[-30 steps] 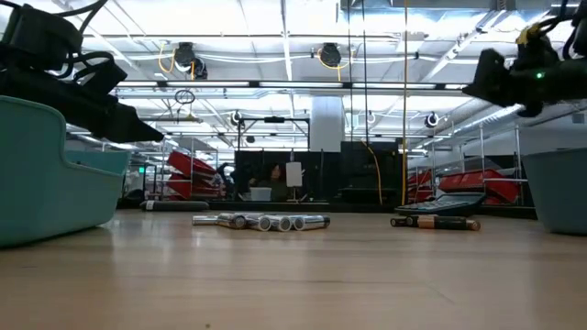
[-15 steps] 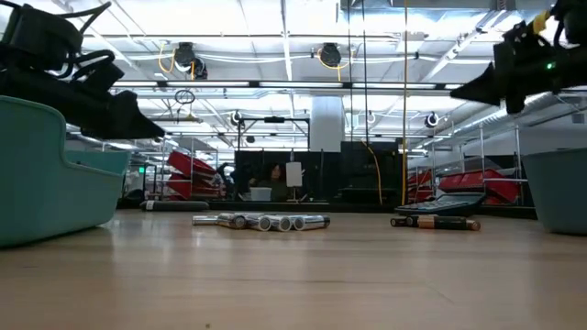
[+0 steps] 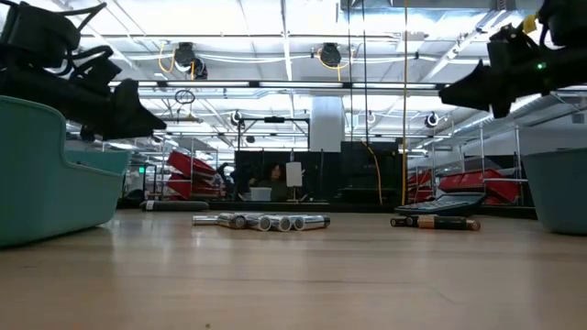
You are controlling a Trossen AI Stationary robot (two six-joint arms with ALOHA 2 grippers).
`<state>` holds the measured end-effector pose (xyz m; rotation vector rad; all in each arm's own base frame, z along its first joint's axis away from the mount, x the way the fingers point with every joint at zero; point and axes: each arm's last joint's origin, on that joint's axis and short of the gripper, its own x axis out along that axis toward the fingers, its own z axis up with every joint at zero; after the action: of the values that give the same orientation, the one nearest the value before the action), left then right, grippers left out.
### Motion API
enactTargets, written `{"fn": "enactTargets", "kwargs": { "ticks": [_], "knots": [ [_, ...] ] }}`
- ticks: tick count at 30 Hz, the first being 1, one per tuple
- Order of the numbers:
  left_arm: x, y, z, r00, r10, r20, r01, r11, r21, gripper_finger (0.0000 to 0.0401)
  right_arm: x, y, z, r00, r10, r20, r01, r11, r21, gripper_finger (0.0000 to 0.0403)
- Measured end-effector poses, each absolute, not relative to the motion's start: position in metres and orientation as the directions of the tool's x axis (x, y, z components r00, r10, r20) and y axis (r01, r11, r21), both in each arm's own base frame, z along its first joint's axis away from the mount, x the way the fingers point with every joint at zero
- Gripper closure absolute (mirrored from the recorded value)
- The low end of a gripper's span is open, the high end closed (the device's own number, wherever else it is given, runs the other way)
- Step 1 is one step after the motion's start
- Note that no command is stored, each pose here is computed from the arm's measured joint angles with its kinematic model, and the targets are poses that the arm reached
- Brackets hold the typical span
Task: Sort batteries
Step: Prepare the light blue bin
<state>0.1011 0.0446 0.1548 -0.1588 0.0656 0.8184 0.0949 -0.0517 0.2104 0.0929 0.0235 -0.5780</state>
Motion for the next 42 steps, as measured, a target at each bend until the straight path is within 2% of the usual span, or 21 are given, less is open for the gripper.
{"fn": "enactTargets", "kwargs": {
  "ticks": [2,8,10,12,14,18,21,27,30,34,39,42],
  "knots": [
    [0.102,0.044,0.158,0.696,0.712,-0.092,-0.718,0.685,-0.127,0.0148,0.1,-0.051,0.217,0.846,-0.53,-0.057,0.533,0.842,0.079,0.0269],
    [0.106,0.04,0.171,0.825,0.565,-0.006,-0.561,0.819,-0.119,0.0148,0.121,-0.048,0.241,0.875,-0.476,-0.093,0.482,0.875,0.057,0.0274],
    [0.106,0.039,0.179,0.836,0.544,0.072,-0.535,0.837,-0.117,0.0148,0.128,-0.046,0.252,0.899,-0.434,-0.058,0.437,0.899,0.037,0.0272],
    [0.106,0.039,0.185,0.835,0.535,0.133,-0.519,0.844,-0.134,0.0148,0.133,-0.043,0.265,0.924,-0.38,0.041,0.379,0.924,0.042,0.0269],
    [0.105,0.039,0.191,0.825,0.533,0.187,-0.512,0.846,-0.148,0.0148,0.136,-0.042,0.276,0.919,-0.368,0.144,0.35,0.927,0.134,0.0264],
    [0.103,0.039,0.196,0.807,0.543,0.234,-0.513,0.84,-0.18,0.0148,0.138,-0.043,0.284,0.898,-0.371,0.236,0.267,0.886,0.378,0.0259],
    [0.105,0.037,0.202,0.849,0.484,0.213,-0.449,0.873,-0.191,0.0148,0.139,-0.043,0.285,0.918,-0.353,0.183,0.242,0.861,0.446,0.0262],
    [0.11,0.026,0.242,0.951,0.3,0.079,-0.286,0.946,-0.155,0.0148,0.15,-0.034,0.288,0.983,-0.182,-0.023,0.174,0.891,0.419,0.0268],
    [0.114,0.02,0.263,0.952,0.288,-0.105,-0.299,0.946,-0.126,0.0148,0.161,-0.026,0.291,0.969,-0.181,-0.17,0.234,0.893,0.385,0.0268],
    [0.124,0.012,0.273,0.871,0.321,-0.372,-0.364,0.93,-0.049,0.0148,0.178,-0.015,0.289,0.895,-0.258,-0.365,0.365,0.893,0.264,0.0268],
    [0.146,-0.002,0.275,0.721,0.273,-0.637,-0.362,0.932,-0.009,0.0148,0.199,0.001,0.291,0.847,-0.205,-0.491,0.338,0.92,0.199,0.0268],
    [0.159,-0.012,0.266,0.584,0.257,-0.77,-0.359,0.932,0.038,0.0148,0.208,0.009,0.288,0.784,-0.24,-0.572,0.367,0.923,0.116,0.0268]
  ]
}}
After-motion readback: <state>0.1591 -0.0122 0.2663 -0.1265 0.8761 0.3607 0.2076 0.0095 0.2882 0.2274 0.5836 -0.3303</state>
